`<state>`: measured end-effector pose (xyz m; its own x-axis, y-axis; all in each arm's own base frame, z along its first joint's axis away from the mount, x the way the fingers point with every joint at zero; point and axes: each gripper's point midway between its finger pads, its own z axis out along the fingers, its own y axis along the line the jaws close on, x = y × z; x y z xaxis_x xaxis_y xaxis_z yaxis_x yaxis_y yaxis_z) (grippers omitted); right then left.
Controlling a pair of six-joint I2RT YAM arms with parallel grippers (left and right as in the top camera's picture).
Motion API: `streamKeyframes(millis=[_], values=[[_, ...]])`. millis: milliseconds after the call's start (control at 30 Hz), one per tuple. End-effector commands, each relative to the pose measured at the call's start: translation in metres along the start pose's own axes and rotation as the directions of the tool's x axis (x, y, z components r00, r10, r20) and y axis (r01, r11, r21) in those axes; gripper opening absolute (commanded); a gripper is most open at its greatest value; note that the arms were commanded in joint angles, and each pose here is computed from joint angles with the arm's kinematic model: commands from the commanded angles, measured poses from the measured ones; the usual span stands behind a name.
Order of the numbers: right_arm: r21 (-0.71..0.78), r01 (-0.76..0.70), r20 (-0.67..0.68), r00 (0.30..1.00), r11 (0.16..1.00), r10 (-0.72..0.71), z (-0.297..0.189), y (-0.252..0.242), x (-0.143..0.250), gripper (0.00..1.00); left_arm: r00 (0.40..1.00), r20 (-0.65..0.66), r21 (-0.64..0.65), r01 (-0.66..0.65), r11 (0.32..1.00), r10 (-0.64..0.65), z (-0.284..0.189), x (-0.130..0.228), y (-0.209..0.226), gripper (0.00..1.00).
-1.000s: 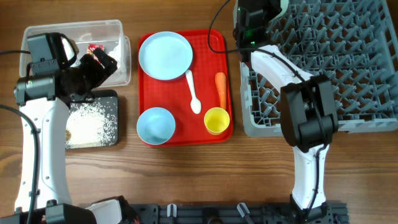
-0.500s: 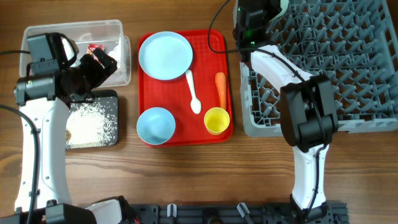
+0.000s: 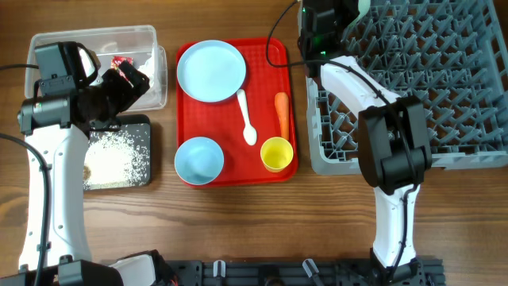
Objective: Sort waste into correct bins and load items into the dishwasher rack
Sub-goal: 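Lift the green bowl with the right gripper and carry it into the dish rack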
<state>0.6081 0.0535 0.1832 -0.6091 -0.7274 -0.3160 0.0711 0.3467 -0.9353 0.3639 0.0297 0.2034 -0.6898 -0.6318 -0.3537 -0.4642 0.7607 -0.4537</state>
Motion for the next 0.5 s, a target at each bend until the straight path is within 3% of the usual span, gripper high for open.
streamKeyframes(millis=[0,300,333,433,467], values=[[-0.081,0.051,-0.016,0.998,0.995,-0.053,-0.002,0.039,0.011,0.04,1.0,-0.006,0.009,0.008,1.0,-0.008,0.001,-0.001,-0.001,1.0],[-0.064,0.084,-0.04,0.995,0.994,-0.087,-0.017,0.042,0.007,0.05,1.0,-0.006,0.009,0.008,1.0,-0.008,0.001,-0.001,-0.001,1.0],[-0.06,0.086,-0.043,0.995,0.994,-0.089,-0.019,0.042,0.007,0.11,1.0,-0.006,0.009,0.008,1.0,-0.008,0.001,-0.001,-0.001,1.0],[-0.052,0.089,-0.046,0.995,0.995,-0.092,-0.024,0.043,0.004,0.63,1.0,-0.006,0.009,0.008,1.0,-0.008,0.001,-0.001,-0.001,1.0],[-0.051,0.091,-0.042,0.995,0.995,-0.093,-0.027,0.044,0.002,0.68,1.0,-0.006,0.009,0.008,1.0,-0.008,0.001,-0.001,-0.001,1.0]])
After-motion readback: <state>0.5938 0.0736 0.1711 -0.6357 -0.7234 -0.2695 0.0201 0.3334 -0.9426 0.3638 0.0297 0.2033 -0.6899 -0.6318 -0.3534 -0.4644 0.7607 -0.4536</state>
